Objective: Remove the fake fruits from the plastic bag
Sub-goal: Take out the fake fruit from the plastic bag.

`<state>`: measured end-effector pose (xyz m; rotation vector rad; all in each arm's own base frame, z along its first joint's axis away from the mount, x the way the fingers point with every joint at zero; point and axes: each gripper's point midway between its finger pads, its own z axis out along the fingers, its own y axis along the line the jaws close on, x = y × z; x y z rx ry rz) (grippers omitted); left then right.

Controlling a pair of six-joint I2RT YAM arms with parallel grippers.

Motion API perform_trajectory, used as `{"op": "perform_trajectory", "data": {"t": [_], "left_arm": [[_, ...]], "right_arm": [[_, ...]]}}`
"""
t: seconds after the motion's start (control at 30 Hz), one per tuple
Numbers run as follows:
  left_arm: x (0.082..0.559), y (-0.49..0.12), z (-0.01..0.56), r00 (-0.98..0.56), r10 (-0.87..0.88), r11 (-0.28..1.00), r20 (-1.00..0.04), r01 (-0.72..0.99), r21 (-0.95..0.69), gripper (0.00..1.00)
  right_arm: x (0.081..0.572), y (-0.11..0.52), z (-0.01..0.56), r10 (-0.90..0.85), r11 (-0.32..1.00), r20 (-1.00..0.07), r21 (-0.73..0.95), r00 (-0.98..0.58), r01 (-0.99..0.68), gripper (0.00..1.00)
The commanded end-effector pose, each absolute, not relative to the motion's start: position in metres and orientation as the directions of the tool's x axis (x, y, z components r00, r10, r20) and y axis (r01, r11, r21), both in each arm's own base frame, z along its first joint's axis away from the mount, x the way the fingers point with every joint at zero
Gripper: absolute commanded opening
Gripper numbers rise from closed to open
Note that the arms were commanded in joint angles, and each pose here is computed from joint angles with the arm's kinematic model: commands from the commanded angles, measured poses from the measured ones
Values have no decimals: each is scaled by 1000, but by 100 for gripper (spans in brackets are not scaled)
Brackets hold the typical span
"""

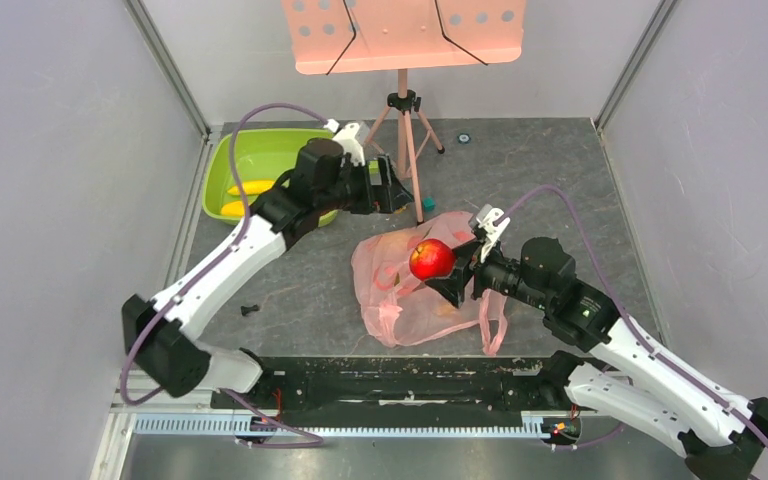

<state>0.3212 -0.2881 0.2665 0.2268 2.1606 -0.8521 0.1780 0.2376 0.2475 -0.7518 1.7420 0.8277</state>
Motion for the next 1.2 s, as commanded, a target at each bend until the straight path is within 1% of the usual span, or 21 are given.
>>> {"op": "perform_trajectory", "data": {"t": [0.0,0.2,0.33,0.47,0.87,1.17], "left_arm": [[286,-301,316,-695,-254,575,-673,451,-683,100],[256,-306,332,-759,-310,421,-572,430,-799,100],[244,-306,333,-784,-313,375,-536,417,-828,100],[238,-303,325,-793,-308,378,-526,405,-832,100],[225,-310,320,-822,-278,332,-497,403,-853,100],[217,-318,310,-834,-238,332,-498,412,-848,100]], "right_arm": [[194,247,298,26,571,-985,155,-171,-806,64],[201,266,304,11,521,-989,131,-146,-843,63],[205,268,308,19,525,-992,116,-125,-843,63],[210,267,315,33,544,-995,94,-91,-834,63],[219,272,311,17,555,-995,95,-102,-827,63],[218,270,317,30,559,-996,90,-89,-824,62]]}}
